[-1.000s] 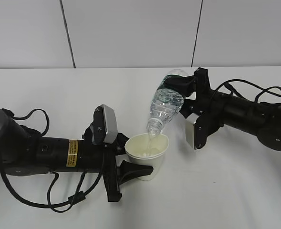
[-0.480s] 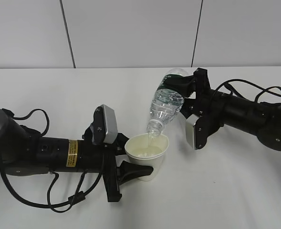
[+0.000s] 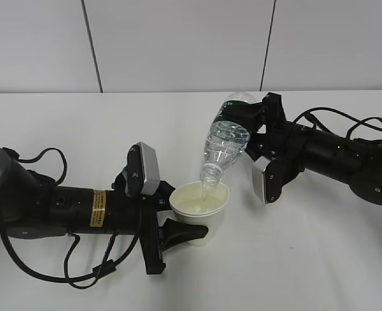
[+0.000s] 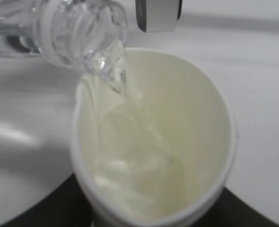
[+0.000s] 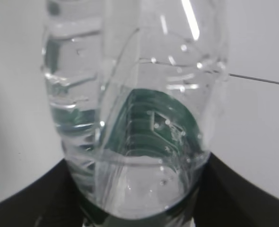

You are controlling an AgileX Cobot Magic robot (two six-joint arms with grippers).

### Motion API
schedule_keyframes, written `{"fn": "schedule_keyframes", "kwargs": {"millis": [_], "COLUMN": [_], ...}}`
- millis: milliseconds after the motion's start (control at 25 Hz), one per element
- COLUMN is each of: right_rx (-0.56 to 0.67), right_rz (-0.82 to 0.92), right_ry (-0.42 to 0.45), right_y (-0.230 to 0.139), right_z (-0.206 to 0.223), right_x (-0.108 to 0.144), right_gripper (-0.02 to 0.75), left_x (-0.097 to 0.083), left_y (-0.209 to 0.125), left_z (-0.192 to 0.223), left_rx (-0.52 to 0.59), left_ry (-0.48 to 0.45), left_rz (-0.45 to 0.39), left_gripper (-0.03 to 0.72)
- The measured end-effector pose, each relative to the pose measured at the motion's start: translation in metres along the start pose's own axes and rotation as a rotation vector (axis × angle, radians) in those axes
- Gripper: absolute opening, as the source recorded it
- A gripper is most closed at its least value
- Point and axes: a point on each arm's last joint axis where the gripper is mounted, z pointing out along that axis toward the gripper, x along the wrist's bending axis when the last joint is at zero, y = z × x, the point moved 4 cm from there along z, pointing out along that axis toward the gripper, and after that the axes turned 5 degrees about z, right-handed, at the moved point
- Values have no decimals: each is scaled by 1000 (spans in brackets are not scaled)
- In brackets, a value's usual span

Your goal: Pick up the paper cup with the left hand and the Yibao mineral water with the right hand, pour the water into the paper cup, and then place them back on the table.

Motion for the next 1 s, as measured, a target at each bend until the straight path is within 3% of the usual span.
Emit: {"fn": "schedule_keyframes", "kwargs": {"millis": [520,1000], "right_rx": [-1,-33], "right_rz": [7,531], "right_ry": [-7,12], "right_y": [0,5], "right_z": [0,-1], "right_x": [-1,1], "right_gripper": [425,425], "left_x": [0,10], "left_y": [0,6], "left_z": [0,-1], "left_rx": [0,-46], "left_ry": [0,78], "left_rz": [0,-36], "left_gripper": [379,379]}}
